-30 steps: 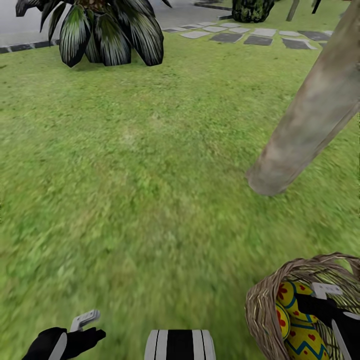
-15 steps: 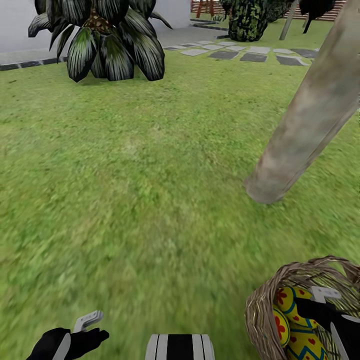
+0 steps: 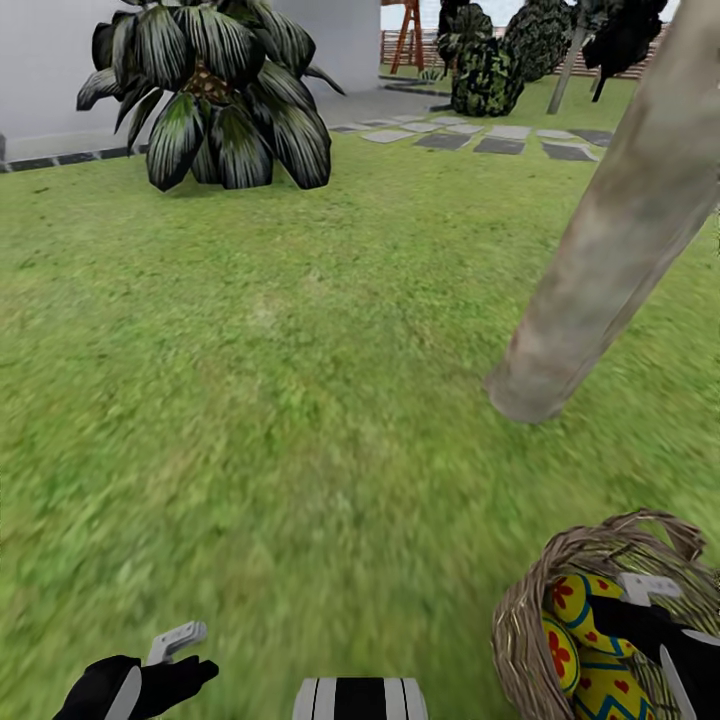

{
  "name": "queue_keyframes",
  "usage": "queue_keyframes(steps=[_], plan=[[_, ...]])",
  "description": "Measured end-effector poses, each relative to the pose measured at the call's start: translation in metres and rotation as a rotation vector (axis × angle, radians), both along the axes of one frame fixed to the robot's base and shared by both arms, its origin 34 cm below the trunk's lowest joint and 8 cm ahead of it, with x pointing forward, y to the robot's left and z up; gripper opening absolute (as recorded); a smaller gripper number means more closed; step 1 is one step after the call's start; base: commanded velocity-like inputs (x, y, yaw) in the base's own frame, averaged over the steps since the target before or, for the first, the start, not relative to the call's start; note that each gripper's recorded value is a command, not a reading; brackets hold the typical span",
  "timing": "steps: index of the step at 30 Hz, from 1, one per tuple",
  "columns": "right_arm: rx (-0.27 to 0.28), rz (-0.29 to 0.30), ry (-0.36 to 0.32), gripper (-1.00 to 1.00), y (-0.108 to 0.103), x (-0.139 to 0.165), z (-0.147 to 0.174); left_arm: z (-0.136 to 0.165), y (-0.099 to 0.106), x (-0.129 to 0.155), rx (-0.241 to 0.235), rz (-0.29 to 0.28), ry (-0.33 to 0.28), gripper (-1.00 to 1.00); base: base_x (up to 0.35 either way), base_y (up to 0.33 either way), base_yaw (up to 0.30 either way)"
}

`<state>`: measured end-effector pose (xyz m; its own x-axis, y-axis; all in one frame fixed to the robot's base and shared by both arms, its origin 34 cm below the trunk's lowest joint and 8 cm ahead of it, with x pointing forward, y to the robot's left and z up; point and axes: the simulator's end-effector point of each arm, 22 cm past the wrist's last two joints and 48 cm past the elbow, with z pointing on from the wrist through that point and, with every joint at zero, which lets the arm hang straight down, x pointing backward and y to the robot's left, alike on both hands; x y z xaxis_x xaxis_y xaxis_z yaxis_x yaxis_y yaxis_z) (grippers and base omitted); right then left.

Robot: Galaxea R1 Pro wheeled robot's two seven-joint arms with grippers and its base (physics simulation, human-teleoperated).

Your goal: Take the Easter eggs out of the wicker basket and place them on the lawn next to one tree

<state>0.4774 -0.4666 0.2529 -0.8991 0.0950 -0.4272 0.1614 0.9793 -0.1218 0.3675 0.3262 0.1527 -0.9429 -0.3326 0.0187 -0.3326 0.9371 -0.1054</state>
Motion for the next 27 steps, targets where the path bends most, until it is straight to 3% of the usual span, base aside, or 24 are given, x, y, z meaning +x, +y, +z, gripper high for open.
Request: queue_keyframes(steps=[5, 19, 27], plan=[[0.004, 0.001, -0.021, -1.00, 0.001, 0.005, 0.008, 0.003, -0.001, -0.001, -0.004, 0.000, -0.002, 1.00, -0.234, -0.034, 0.000], [0.005, 0.000, -0.078, -1.00, 0.001, 0.018, 0.033, 0.021, -0.002, 0.019, -0.005, 0.000, -0.060, 1.00, -0.004, -0.001, 0.000], [0.006, -0.001, -0.103, -1.00, 0.001, 0.022, 0.045, 0.032, -0.002, 0.029, -0.006, 0.000, -0.093, 1.00, -0.206, 0.016, 0.000]])
